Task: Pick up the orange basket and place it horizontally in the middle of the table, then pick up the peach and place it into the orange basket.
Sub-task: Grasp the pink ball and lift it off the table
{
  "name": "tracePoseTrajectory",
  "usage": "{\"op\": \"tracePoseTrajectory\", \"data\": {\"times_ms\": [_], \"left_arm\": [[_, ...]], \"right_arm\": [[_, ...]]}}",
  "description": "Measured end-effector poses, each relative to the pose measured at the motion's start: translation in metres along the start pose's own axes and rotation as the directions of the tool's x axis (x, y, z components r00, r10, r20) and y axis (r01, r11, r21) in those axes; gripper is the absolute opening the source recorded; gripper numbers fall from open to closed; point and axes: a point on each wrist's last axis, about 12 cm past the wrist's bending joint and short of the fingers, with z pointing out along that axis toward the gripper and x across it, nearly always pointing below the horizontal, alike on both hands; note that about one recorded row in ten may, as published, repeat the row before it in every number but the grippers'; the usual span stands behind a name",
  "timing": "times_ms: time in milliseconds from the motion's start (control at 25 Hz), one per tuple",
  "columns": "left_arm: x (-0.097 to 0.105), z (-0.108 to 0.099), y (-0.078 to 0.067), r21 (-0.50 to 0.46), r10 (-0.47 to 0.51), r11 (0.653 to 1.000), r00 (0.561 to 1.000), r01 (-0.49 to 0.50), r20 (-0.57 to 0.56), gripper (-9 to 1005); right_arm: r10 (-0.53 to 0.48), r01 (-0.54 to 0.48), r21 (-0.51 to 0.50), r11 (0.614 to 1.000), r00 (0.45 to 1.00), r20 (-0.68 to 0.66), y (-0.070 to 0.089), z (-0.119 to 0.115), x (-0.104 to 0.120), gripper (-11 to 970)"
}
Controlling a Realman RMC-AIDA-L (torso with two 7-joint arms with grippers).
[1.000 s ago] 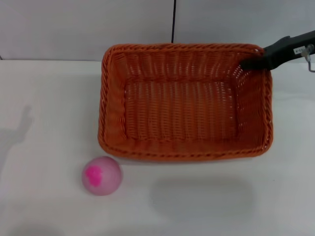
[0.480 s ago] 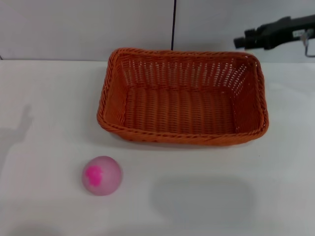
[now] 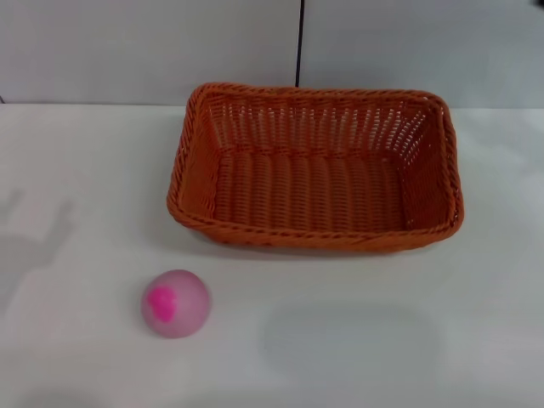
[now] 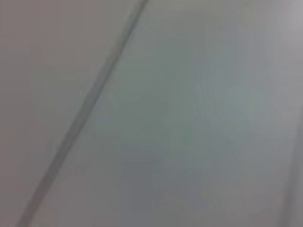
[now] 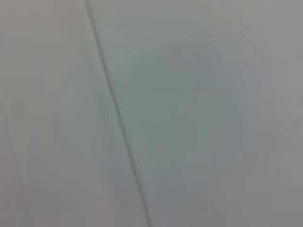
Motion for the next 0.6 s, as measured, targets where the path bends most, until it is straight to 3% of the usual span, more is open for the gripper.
{"op": "tracePoseTrajectory", "data": {"times_ms": [40,120,160,200,240,400,600], "left_arm": [[0.000,0.000,0.000,0.000,0.000,1.000,1.000,0.000,0.000,860],[-0.002,-0.003,0.003,0.106,-0.022,0.994,0.992,0.035,-0.124,860],[-0.002,-0.003,0.003,0.106,-0.022,0.994,0.992,0.035,-0.124,860],[0.000,-0.005,0.005,0.149,-0.027,0.987,0.977,0.059,-0.211,860],[0.000,-0.005,0.005,0.149,-0.027,0.987,0.977,0.059,-0.211,859],[0.009,-0.009,0.002,0.220,0.010,0.973,0.933,0.075,-0.359,859],[0.023,-0.007,-0.004,0.249,0.039,0.965,0.902,0.077,-0.430,859]], "right_arm": [[0.000,0.000,0.000,1.000,1.000,0.000,0.000,0.000,0.000,464],[0.025,-0.031,0.049,0.998,0.994,0.108,0.003,-0.036,0.013,464],[0.025,-0.031,0.049,0.998,0.994,0.108,0.003,-0.036,0.013,464],[0.033,-0.051,0.095,0.994,0.983,0.181,0.003,-0.058,0.019,464],[0.033,-0.051,0.095,0.994,0.983,0.181,0.003,-0.058,0.019,464],[0.048,-0.102,0.155,0.983,0.948,0.315,-0.001,-0.096,0.019,464],[0.060,-0.136,0.178,0.975,0.925,0.376,-0.004,-0.112,0.020,465]]}}
